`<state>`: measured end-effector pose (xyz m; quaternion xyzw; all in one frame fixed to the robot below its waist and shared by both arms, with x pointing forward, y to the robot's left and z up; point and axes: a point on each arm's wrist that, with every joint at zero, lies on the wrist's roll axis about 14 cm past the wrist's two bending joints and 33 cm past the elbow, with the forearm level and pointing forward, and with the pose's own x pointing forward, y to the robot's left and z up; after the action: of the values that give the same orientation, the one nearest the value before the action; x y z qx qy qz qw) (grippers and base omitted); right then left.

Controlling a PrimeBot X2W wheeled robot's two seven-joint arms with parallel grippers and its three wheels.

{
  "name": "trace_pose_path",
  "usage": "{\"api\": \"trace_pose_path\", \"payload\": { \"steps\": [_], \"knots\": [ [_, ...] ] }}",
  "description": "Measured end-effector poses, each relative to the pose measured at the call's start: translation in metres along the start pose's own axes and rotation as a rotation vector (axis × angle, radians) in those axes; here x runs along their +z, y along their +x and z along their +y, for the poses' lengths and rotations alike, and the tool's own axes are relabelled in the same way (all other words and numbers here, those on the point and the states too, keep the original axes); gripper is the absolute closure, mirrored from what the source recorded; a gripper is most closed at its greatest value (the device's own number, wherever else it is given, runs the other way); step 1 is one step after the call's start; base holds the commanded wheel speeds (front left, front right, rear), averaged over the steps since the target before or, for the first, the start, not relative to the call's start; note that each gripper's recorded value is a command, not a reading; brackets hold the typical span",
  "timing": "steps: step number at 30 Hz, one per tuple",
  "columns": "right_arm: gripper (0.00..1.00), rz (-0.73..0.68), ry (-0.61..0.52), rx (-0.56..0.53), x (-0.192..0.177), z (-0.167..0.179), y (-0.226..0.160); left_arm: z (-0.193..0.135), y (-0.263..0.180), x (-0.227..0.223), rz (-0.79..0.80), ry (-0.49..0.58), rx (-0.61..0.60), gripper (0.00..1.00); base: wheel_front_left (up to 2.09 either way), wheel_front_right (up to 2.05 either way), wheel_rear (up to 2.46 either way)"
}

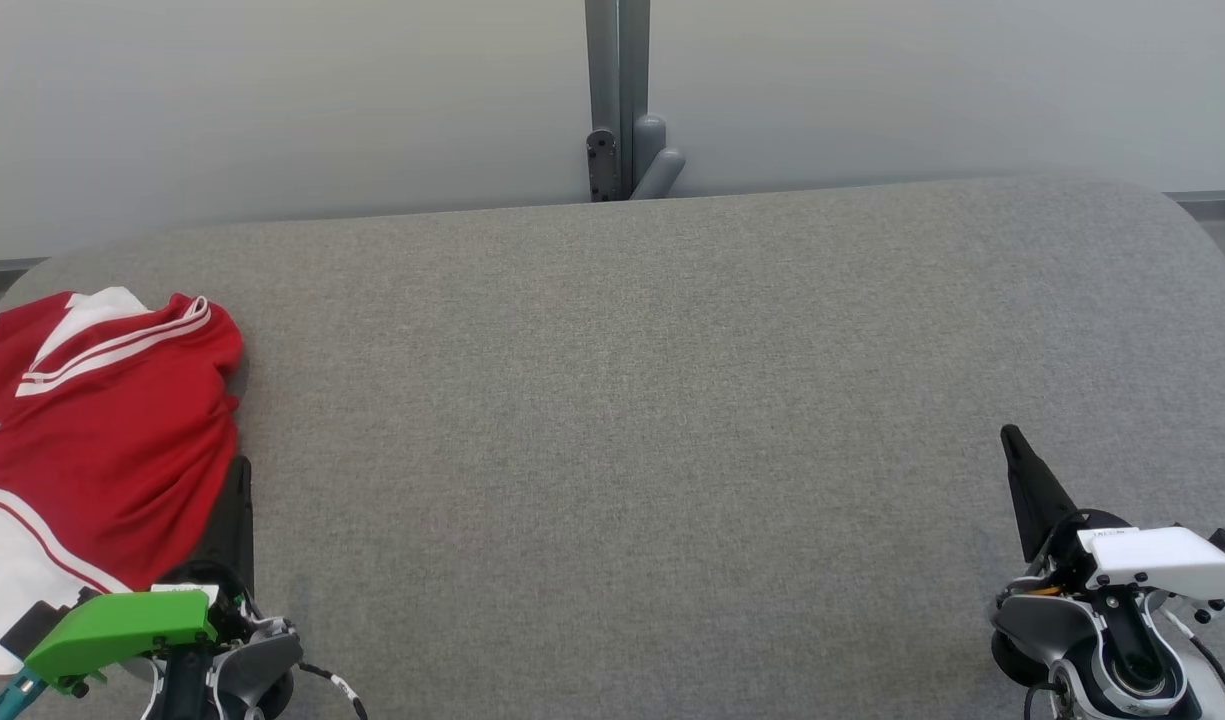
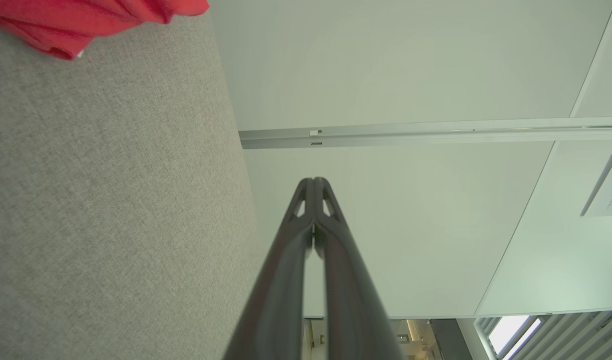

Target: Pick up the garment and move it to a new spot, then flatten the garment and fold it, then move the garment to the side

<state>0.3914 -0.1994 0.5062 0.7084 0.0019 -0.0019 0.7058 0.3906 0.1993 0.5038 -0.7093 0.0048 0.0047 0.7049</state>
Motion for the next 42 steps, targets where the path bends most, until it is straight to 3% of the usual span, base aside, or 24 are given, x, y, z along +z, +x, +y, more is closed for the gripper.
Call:
{"api": "trace_pose_path", "payload": {
  "steps": [42],
  "knots": [
    [1.0,0.0,0.0,0.0,0.0,0.0,0.0,0.0,0.0,0.0,0.0,0.0,0.0,1.0,0.0,0.0,0.0]
  ]
}}
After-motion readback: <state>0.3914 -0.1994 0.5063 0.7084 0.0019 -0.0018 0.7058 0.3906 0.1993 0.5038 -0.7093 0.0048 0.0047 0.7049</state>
